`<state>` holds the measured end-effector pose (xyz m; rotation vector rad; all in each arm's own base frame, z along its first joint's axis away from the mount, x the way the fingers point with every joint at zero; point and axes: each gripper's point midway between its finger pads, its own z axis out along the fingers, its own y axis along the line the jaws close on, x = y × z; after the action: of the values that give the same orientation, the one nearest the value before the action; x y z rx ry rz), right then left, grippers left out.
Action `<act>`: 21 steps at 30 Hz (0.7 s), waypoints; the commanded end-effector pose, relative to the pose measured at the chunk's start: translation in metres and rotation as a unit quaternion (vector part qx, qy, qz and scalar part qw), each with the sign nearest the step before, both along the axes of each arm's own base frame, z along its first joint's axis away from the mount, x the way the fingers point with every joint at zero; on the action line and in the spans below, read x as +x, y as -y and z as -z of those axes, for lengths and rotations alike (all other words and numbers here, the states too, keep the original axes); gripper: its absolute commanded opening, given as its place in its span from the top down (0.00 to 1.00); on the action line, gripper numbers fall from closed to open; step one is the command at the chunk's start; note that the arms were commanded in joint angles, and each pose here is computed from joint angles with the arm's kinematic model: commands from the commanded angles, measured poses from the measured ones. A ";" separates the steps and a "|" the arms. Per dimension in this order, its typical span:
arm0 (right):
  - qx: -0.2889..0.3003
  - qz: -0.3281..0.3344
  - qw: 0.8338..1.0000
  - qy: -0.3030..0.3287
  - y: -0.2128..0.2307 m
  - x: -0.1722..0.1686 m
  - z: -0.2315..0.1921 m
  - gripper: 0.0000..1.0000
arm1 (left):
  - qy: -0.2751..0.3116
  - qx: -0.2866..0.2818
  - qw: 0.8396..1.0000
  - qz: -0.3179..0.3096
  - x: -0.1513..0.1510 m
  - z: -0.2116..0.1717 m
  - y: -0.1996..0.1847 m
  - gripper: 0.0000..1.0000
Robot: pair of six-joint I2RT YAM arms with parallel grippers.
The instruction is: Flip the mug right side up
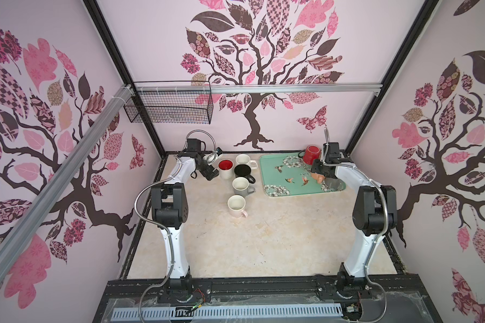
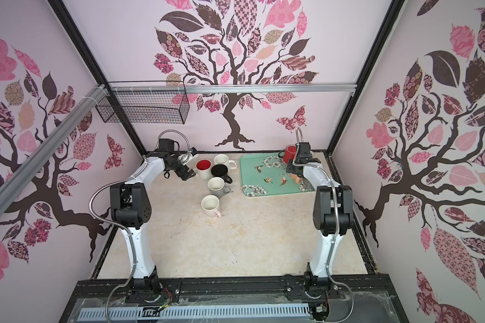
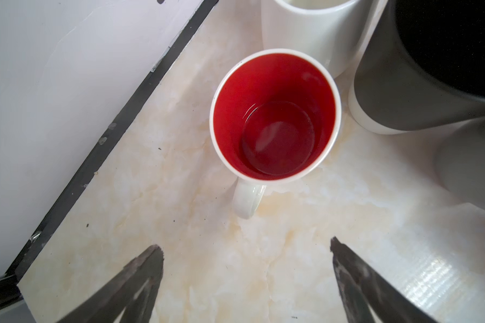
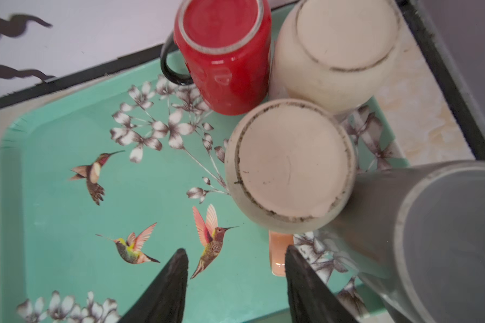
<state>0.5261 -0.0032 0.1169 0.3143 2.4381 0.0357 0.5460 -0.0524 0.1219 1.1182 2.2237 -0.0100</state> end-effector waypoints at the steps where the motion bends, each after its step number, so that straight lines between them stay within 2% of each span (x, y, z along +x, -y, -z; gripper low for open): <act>1: -0.035 0.007 0.999 -0.021 0.011 0.006 0.011 0.42 | 0.039 -0.005 0.999 -0.031 0.003 -0.023 -0.016 0.03; 8: -0.055 0.027 0.997 -0.042 0.024 0.009 0.027 0.42 | 0.099 0.018 0.993 -0.068 -0.002 -0.045 -0.033 0.03; 13: -0.066 0.038 0.996 -0.050 0.029 0.003 0.033 0.42 | 0.129 -0.014 0.988 -0.080 -0.003 -0.063 -0.028 0.03; 21: -0.061 0.037 0.996 -0.055 0.029 0.001 0.041 0.43 | 0.124 -0.059 0.986 -0.092 -0.006 -0.073 -0.020 0.03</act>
<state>0.5278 -0.0261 0.0923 0.3539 2.4938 -0.1323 0.5451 -0.0269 0.1827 0.8435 2.0901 0.1187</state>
